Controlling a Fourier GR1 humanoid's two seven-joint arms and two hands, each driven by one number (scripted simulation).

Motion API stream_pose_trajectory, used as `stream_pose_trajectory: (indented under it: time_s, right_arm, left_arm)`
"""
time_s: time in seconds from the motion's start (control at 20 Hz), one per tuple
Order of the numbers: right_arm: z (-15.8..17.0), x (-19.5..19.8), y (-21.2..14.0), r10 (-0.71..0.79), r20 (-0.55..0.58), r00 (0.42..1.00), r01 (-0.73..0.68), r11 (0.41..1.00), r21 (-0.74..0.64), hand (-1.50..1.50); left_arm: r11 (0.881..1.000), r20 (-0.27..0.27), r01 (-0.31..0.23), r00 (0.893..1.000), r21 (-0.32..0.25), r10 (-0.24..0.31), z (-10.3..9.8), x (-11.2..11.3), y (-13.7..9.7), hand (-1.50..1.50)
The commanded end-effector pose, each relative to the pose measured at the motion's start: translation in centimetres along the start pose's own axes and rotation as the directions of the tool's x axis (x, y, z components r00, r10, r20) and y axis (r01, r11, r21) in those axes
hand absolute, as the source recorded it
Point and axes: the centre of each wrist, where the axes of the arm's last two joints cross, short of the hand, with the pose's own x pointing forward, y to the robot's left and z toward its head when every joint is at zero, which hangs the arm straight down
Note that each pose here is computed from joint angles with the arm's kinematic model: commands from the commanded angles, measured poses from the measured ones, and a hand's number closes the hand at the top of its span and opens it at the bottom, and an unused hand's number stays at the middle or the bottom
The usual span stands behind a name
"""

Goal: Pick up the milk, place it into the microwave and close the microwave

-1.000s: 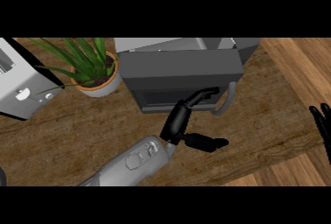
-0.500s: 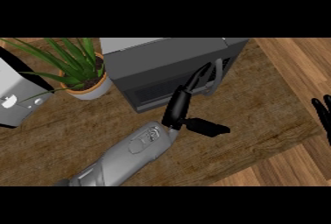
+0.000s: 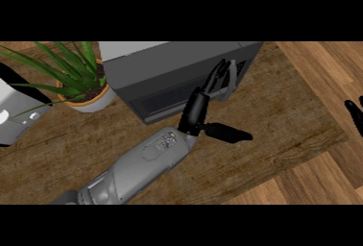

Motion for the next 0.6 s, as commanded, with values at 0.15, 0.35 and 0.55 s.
stream_pose_trajectory:
  time_s: [0.15,0.35,0.55]
  right_arm:
    - [-1.3,0.9,-0.6,0.006,0.008,1.0,-0.006,1.0,0.026,-1.5]
    - [-1.3,1.1,-1.0,-0.007,0.004,1.0,0.007,1.0,0.011,-1.5]
    - [-1.5,1.5,-1.3,-0.007,0.0,1.0,0.007,1.0,0.021,-1.5]
  left_arm:
    - [0.999,0.012,0.013,1.0,0.031,-0.013,-1.2,0.0,0.4,-1.5]
    - [0.998,0.02,-0.002,1.0,0.055,0.001,-1.7,0.4,0.5,-1.5]
    - [0.998,0.03,0.008,1.0,0.068,-0.01,-1.7,0.2,0.6,-1.5]
